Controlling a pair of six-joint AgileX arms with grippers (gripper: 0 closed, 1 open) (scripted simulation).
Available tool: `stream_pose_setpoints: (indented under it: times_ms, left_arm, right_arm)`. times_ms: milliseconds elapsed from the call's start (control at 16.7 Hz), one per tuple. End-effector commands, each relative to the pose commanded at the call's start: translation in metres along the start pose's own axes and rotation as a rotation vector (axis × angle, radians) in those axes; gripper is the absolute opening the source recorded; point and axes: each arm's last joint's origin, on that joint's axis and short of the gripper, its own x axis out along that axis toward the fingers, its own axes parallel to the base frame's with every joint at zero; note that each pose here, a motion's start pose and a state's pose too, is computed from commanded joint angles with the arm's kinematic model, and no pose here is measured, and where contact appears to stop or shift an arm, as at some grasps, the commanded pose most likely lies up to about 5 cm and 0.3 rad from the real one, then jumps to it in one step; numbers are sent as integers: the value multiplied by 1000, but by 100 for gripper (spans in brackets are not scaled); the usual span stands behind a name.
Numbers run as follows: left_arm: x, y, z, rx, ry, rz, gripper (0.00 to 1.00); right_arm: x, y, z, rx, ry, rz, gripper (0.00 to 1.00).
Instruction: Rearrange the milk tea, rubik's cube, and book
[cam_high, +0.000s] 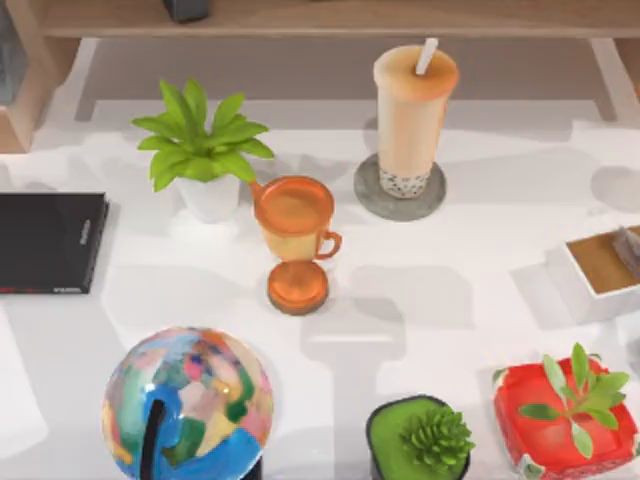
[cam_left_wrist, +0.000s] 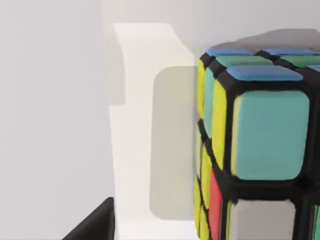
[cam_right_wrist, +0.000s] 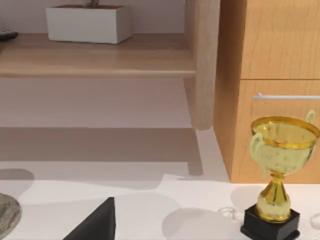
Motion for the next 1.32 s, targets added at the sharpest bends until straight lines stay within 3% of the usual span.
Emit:
stream_pose_setpoints:
  times_ms: [480,1260,1320]
  left_arm:
    - [7,-17,7,0,-2,1,100]
    - [7,-17,7,0,-2,1,2]
    - [7,-17,7,0,-2,1,0]
  right_arm:
    - [0,0,0,0,0,0,100]
    - [0,0,0,0,0,0,100]
    - [0,0,0,0,0,0,100]
